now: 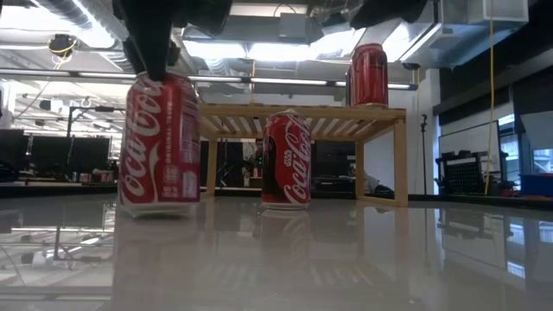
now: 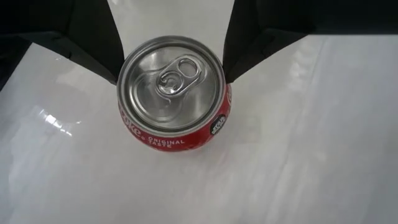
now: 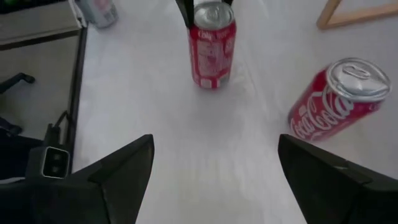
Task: Place canned beverage on shelf
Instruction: Put the left red white soda can on the shelf
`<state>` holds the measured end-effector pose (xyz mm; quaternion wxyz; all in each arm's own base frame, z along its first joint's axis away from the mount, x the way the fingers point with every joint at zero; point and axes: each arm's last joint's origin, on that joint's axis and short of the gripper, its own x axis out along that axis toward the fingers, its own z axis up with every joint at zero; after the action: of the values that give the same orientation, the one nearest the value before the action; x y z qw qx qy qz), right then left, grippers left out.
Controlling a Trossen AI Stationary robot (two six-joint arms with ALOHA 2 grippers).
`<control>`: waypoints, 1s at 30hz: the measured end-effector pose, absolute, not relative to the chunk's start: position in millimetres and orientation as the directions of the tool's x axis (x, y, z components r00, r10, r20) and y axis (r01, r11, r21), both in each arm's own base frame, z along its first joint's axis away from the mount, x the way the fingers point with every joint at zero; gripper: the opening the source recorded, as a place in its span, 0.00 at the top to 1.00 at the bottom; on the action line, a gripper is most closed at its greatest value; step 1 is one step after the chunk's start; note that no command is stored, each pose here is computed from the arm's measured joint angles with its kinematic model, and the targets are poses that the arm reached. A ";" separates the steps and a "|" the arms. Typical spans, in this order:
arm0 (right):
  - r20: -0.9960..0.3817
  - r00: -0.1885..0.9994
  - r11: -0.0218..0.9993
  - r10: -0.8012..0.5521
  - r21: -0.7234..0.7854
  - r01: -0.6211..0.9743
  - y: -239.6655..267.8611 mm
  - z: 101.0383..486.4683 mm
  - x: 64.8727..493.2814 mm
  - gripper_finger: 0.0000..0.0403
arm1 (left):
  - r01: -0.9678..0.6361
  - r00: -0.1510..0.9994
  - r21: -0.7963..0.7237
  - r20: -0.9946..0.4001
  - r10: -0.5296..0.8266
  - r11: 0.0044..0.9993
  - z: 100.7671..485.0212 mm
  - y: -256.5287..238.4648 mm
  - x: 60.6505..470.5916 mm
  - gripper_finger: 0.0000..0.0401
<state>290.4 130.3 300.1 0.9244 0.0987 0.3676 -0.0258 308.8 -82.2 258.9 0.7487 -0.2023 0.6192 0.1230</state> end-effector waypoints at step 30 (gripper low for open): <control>-0.687 0.726 0.982 0.012 0.147 0.122 129.0 296.6 290.5 0.18 | -0.419 0.284 -0.188 -0.956 -0.069 0.888 261.3 -88.9 323.4 0.39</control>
<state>290.5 129.0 296.6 0.9245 0.0912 0.3688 -0.0297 323.4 -88.9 261.3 0.7738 -0.2074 0.5878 0.1130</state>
